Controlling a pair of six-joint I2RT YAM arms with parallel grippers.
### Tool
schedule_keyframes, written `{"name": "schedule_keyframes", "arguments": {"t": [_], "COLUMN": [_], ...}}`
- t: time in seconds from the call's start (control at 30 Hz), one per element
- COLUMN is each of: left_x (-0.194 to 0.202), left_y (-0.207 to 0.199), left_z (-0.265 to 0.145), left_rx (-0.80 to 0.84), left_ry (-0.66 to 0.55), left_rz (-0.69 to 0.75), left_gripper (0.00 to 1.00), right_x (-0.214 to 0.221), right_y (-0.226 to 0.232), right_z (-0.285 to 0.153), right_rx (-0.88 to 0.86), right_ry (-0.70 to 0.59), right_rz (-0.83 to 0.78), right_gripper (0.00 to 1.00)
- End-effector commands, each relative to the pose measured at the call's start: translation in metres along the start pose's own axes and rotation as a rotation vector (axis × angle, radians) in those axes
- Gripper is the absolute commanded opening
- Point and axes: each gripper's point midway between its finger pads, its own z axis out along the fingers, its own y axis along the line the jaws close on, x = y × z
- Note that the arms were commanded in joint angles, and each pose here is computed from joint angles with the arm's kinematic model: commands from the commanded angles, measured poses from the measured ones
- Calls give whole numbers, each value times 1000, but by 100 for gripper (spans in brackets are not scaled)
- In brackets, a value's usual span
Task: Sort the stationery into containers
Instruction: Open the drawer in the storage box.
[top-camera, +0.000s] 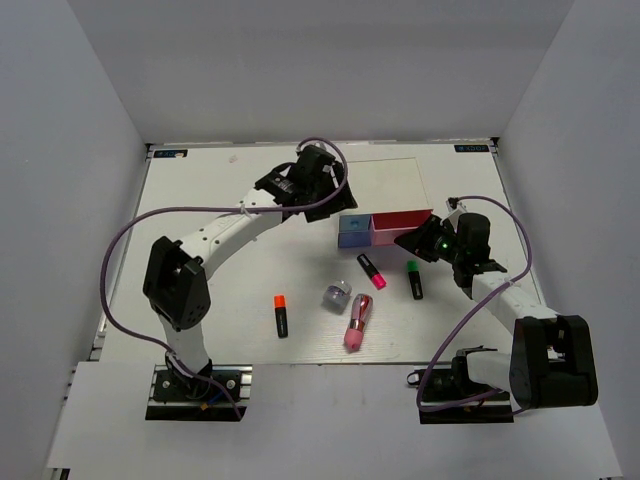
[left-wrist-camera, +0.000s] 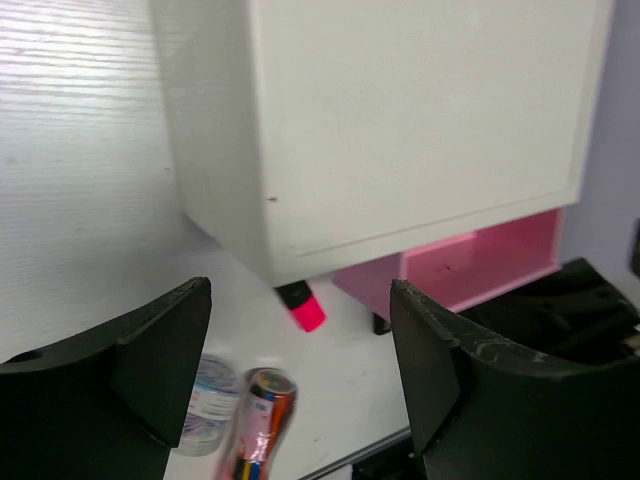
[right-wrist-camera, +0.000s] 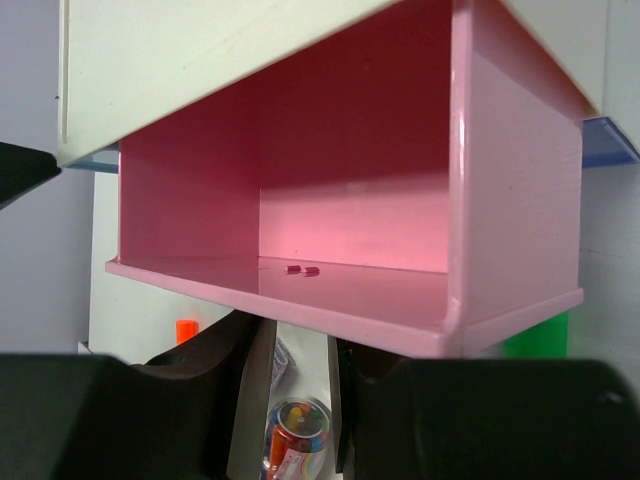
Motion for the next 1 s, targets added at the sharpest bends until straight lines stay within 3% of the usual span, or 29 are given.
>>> {"name": "schedule_keyframes", "arguments": {"t": [0.0, 0.4, 0.5, 0.73, 0.97], "left_x": [-7, -6, -8, -4, -5], "left_y": [15, 14, 18, 20, 19], "left_z": [-10, 25, 31, 36, 45], "left_rx": [-95, -79, -91, -98, -101], "left_ry": [-25, -8, -7, 13, 15], "left_rz": [63, 76, 70, 70, 61], "left_gripper": [82, 81, 77, 52, 50], "right_x": [3, 5, 7, 13, 22], "right_y": [-3, 0, 1, 7, 10], "right_z": [-3, -7, -8, -13, -19], "right_rx": [9, -4, -11, -42, -61], "right_ry": [-3, -2, 5, 26, 51], "right_rz": [-14, -40, -41, -64, -74], "right_gripper": [16, 16, 16, 16, 15]}}
